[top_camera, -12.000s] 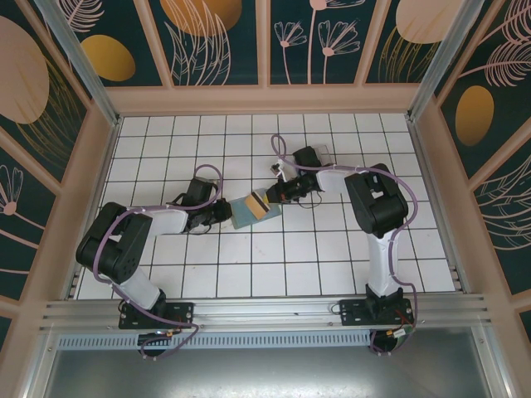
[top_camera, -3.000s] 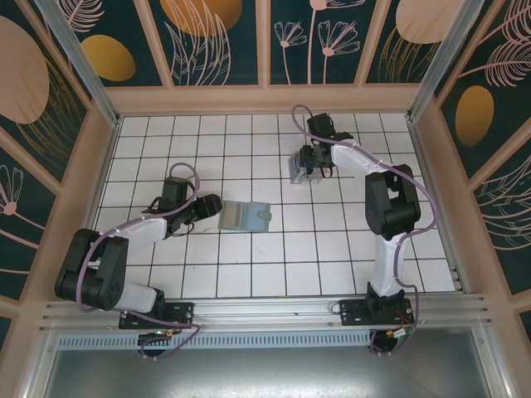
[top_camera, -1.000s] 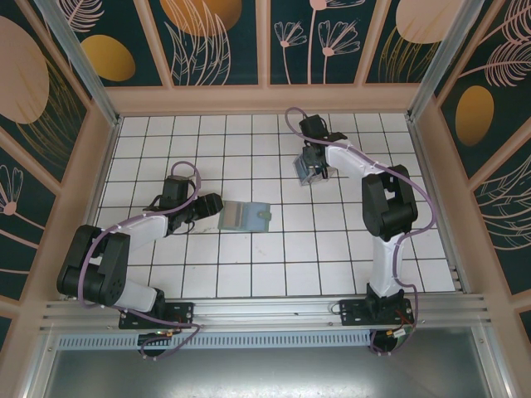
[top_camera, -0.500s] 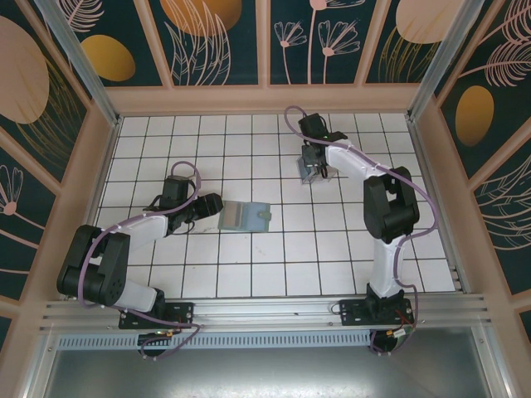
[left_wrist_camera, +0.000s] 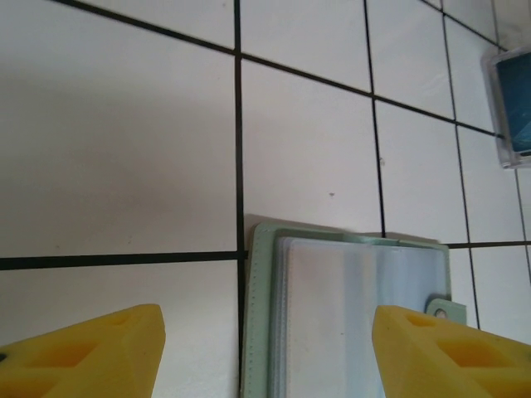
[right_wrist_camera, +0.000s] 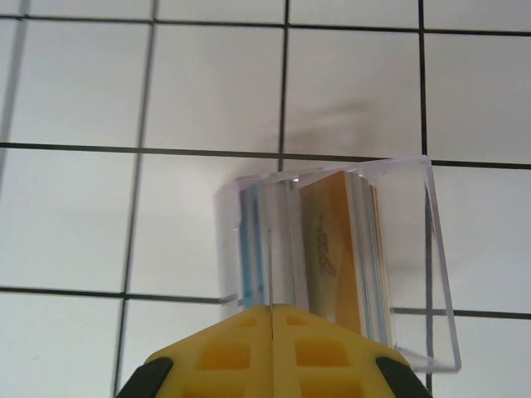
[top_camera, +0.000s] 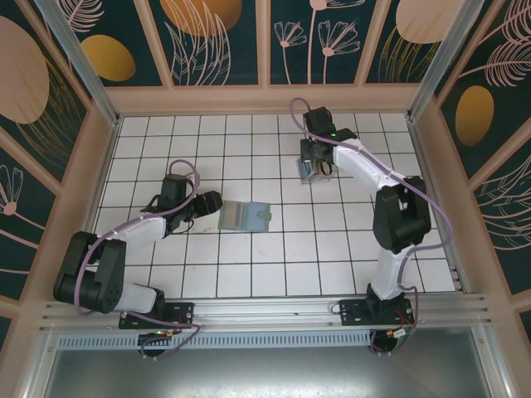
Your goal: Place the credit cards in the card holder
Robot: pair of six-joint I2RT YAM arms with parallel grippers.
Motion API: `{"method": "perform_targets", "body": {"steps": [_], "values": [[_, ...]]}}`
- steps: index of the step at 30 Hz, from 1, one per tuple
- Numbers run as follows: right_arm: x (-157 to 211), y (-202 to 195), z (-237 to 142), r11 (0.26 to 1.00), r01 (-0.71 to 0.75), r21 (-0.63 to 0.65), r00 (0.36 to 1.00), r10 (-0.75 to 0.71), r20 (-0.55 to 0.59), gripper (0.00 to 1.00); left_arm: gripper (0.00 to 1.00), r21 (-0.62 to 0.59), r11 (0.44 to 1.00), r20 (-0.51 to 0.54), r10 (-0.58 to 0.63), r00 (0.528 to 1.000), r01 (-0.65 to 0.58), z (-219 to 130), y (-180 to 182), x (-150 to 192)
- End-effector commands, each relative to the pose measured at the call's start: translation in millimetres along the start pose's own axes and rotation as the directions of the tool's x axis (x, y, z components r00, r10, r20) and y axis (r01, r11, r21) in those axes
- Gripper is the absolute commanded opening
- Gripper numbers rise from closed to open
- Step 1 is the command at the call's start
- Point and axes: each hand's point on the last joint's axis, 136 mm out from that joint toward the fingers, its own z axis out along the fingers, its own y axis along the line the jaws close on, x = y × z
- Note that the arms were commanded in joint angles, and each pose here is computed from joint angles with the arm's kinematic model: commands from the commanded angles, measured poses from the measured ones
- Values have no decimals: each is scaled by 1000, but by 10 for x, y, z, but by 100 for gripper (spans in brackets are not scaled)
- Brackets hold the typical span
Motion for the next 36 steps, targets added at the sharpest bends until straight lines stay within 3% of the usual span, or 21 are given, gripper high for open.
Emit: {"method": "perform_targets", "body": {"steps": [1,5,10,13,19,21,24,28,36], "values": [[-38,204,-425,991,-27,-133,997,37,67,0,67,23,1000,-11,10,1000,-10,-36,-64,-2],[157,463,-641,938,-78,-337,993,104,61,0,65,43,999,-32,-9,999,10,4,-74,44],[568,1035,-841,713,-211,-668,972,228,-64,0,66,54,998,-92,-16,996,21,51,-60,178],[874,1315,-825,607,-297,-737,950,266,-164,0,66,66,997,-115,-28,993,36,59,-61,243],[1299,1608,-624,481,-442,-757,893,316,-321,0,65,76,996,-142,-42,989,53,93,-49,321],[1414,1682,-540,470,-456,-756,888,290,-356,0,65,80,995,-150,-41,988,54,112,-50,347],[1497,1752,-405,510,-444,-737,896,244,-371,0,63,85,995,-172,-39,984,55,159,-78,372],[1517,1856,-357,488,-429,-760,902,194,-385,0,58,83,996,-182,-26,983,42,201,-94,407],[1622,1922,-82,498,-460,-735,884,181,-431,0,39,62,997,-209,-25,978,39,292,-53,476]]}}
